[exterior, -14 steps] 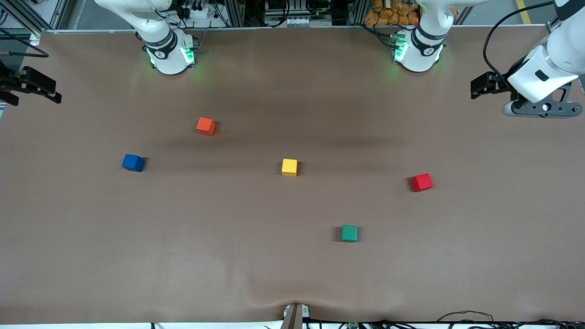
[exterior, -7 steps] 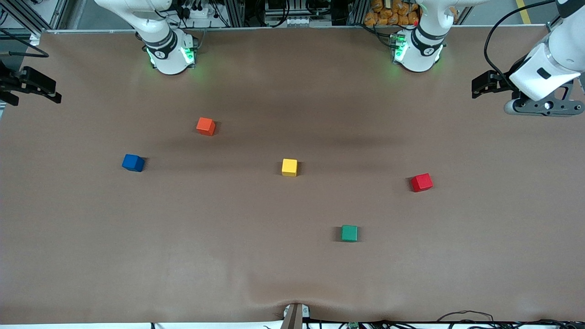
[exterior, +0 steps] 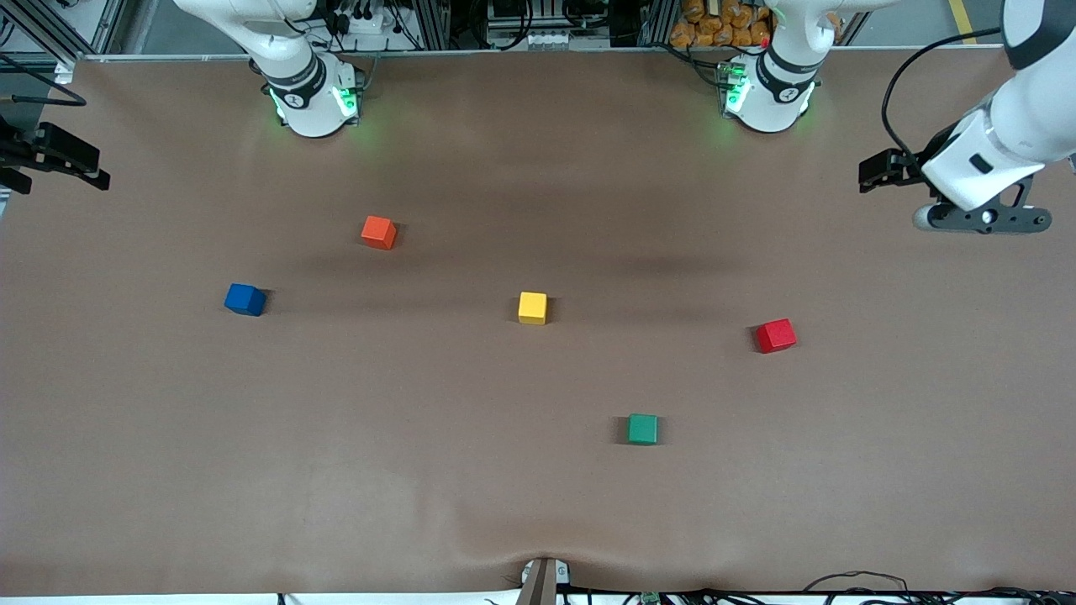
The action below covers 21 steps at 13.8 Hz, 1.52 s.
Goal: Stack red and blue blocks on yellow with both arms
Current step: 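Move the open left gripper over the red cube and lower it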
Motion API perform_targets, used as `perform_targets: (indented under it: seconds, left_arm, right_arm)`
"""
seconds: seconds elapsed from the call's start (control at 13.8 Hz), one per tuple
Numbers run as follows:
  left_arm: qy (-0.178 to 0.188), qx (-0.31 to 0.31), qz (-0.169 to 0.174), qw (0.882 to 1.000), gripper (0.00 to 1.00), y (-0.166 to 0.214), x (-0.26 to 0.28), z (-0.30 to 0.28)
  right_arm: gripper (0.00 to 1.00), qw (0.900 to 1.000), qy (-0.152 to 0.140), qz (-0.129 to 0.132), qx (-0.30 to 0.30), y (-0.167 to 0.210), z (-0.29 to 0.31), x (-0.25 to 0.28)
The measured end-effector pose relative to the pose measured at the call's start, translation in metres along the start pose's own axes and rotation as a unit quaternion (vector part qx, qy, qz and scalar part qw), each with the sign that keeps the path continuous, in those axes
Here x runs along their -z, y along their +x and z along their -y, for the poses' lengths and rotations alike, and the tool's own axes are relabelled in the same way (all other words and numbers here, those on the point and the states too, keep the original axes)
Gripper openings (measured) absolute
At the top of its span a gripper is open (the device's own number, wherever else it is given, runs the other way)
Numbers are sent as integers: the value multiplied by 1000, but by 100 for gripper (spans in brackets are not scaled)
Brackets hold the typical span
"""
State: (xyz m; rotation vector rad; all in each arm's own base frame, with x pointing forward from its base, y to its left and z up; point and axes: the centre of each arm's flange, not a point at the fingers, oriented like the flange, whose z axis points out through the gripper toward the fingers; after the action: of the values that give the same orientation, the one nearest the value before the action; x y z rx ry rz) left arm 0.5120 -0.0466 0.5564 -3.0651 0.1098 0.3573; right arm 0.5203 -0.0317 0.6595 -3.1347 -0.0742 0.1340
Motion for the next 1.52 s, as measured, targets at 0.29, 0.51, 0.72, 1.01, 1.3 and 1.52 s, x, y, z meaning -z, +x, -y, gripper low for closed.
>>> perform_targets:
  seconds: [0.29,0.51,0.72,1.01,1.3,1.52]
  left_arm:
    - [-1,4,1,1000,100,8,-26,4]
    - [-3,7,-5,1000,100,17,-48,8]
    - [-5,6,0,1000,100,32,-68,8]
    - [-10,5,16,1000,100,57,-104,9]
    - [-16,5,13,1000,100,90,-147,9]
    - [-19,35,19,999,100,104,-172,8]
  right_arm:
    - [100,1000,0,0,0,0,0,0]
    - [100,1000,0,0,-1,0,-1,0]
    - [100,1000,0,0,-1,0,-1,0]
    - [100,1000,0,0,-1,0,-1,0]
    - [100,1000,0,0,-1,0,-1,0]
    - [100,1000,0,0,-1,0,-1,0]
